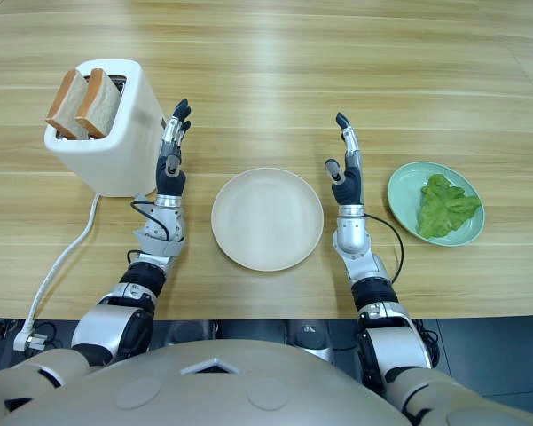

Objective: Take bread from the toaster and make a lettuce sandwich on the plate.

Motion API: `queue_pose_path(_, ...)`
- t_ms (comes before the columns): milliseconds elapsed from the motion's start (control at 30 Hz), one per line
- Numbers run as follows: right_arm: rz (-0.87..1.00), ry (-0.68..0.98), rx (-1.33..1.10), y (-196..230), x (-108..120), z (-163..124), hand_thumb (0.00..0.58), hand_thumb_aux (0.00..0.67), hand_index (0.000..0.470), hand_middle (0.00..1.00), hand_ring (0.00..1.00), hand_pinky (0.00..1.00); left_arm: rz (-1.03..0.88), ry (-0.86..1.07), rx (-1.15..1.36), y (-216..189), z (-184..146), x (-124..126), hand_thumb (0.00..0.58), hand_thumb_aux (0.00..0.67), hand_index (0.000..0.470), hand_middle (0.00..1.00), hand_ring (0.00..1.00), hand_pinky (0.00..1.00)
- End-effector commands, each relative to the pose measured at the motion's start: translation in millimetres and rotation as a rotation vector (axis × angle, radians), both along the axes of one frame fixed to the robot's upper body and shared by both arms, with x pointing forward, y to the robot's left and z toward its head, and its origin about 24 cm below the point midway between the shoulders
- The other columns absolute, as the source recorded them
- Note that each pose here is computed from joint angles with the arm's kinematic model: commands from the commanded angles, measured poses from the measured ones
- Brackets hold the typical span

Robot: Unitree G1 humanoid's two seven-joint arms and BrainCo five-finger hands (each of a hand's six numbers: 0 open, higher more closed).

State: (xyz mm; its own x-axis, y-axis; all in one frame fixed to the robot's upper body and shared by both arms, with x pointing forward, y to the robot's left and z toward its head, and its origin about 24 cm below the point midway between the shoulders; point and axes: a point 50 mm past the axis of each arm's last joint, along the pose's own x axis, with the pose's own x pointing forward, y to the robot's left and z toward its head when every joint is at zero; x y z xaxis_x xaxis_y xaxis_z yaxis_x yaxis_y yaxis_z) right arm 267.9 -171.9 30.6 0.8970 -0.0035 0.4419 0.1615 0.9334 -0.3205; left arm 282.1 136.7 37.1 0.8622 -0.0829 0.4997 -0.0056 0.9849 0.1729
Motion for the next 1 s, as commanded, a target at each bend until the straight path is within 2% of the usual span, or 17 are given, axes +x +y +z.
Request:
queue_pose_path(33,0.000,0.006,-0.025,-2,-2,-3,0.000,0.000,0.000,0.00,0.00,0.00,0.006,0.007,0.000,2,-2,-1,0.000,0.000,0.000,0.00,0.00,0.00)
queue_pose_path(200,-0.014,-0.003,-0.045,2,-3,-3,0.000,0.000,0.000,0.00,0.00,0.00,0.006,-0.008,-0.001,2,1,-1,0.000,0.000,0.000,0.00,0.00,0.00)
queue_pose_path(333,0.002,-0.015,-0.080,5,-5,-3,0.000,0.000,0.000,0.00,0.00,0.00,0.048,-0.181,0.058,11,29,-9,0.000,0.000,0.000,0.00,0.00,0.00)
queue_pose_path(433,0.011,-0.015,-0.122,6,-6,-4,0.000,0.000,0.000,0.00,0.00,0.00,0.213,-0.384,0.248,36,71,-25,0.000,0.000,0.000,0.00,0.00,0.00)
queue_pose_path(500,0.020,-0.015,-0.133,7,-6,-5,0.000,0.000,0.000,0.00,0.00,0.00,0.391,-0.430,0.386,64,90,-33,0.000,0.000,0.000,0.00,0.00,0.00)
queue_pose_path(600,0.033,-0.017,-0.146,9,-7,-5,0.000,0.000,0.000,0.00,0.00,0.00,0.661,-0.407,0.591,117,105,-38,0.000,0.000,0.000,0.00,0.00,0.00)
queue_pose_path(700,0.039,-0.014,-0.150,10,-7,-6,0.000,0.000,0.000,0.00,0.00,0.00,0.855,-0.276,0.741,162,102,-37,0.000,0.000,0.000,0.00,0.00,0.00)
queue_pose_path(767,0.043,-0.012,-0.156,11,-7,-6,0.000,0.000,0.000,0.00,0.00,0.00,0.916,-0.186,0.810,180,95,-36,0.000,0.000,0.000,0.00,0.00,0.00)
queue_pose_path(1000,0.042,-0.012,-0.163,10,-6,-7,0.000,0.000,0.000,0.00,0.00,0.00,0.969,0.007,0.876,206,73,-23,0.000,0.000,0.000,0.00,0.00,0.00)
